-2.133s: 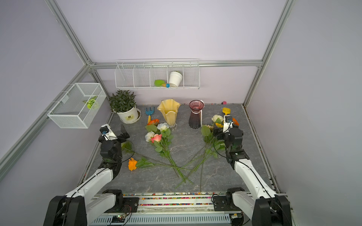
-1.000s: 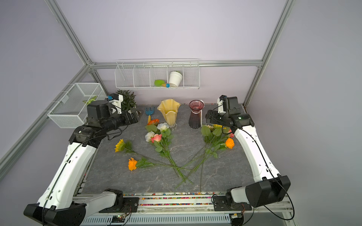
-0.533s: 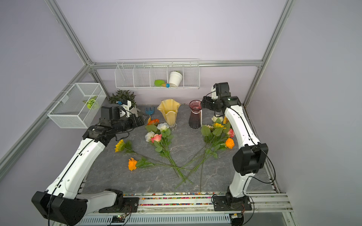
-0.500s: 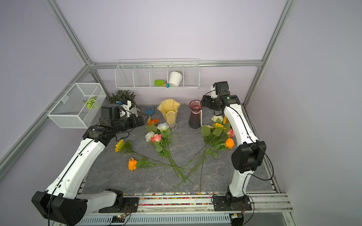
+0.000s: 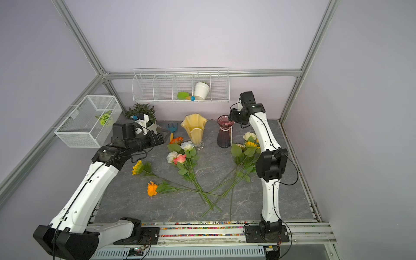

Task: Arrange the flowers in different vases according to their variety
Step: Move the vase to the center of the board.

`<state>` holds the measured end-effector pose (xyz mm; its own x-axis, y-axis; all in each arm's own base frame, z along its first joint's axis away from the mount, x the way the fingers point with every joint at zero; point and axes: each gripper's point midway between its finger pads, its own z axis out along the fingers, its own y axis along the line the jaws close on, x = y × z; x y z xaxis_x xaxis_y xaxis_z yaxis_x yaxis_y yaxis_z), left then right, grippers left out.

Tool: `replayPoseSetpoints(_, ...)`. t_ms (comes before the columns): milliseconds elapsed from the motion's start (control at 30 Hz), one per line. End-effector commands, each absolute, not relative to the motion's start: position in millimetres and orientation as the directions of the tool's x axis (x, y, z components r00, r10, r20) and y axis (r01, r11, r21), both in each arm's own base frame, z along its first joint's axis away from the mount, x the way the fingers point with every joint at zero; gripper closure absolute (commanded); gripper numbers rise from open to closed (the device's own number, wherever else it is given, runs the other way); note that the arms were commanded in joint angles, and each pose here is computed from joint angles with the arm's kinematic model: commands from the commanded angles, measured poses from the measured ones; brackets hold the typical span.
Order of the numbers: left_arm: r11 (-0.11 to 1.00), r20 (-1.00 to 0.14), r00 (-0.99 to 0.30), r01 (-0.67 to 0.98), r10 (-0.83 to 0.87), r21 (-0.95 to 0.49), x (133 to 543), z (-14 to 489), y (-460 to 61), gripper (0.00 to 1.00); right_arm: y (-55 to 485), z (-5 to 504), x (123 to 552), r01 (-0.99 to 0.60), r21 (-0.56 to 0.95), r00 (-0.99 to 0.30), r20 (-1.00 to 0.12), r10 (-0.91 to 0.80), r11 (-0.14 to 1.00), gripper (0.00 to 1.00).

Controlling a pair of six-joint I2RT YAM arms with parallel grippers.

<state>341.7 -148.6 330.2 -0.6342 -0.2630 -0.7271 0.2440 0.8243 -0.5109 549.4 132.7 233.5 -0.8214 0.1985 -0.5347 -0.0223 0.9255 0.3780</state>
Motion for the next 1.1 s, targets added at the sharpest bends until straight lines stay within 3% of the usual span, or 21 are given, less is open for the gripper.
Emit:
replayPoseSetpoints(0,0.828,-0.738,-0.629,0.261,-0.244,-0.496,330.1,336.1,-147.0,0.00,131.2,222.3,544.1,-0.007,0.376,-0.853,-0.486,0.190,0.927,0.45)
replayPoseSetpoints(233,0.835,-0.732,-0.643,0.258,-0.227,-0.486,323.5,330.7,-144.9,0.00,139.7,216.9,539.6,-0.010,0.420,-0.878,-0.438,0.193,0.907,0.48)
replayPoseSetpoints(633,0.839,-0.729,-0.648,0.255,-0.221,-0.481,320.5,324.7,-143.5,0.00,148.2,202.5,541.0,0.008,0.463,-0.904,-0.375,0.204,0.886,0.67)
replayPoseSetpoints(767,0.840,-0.730,-0.649,0.257,-0.216,-0.477,320.3,323.9,-143.5,0.00,146.7,198.7,540.3,0.017,0.459,-0.908,-0.364,0.206,0.888,0.80)
replayPoseSetpoints(867,0.841,-0.729,-0.650,0.257,-0.214,-0.476,320.4,323.2,-143.4,0.00,146.6,196.8,539.6,0.024,0.459,-0.911,-0.356,0.209,0.888,0.99)
replayPoseSetpoints(1067,0.839,-0.729,-0.651,0.259,-0.214,-0.478,320.2,323.4,-143.9,0.00,150.6,201.0,533.7,0.026,0.480,-0.917,-0.337,0.212,0.877,1.00)
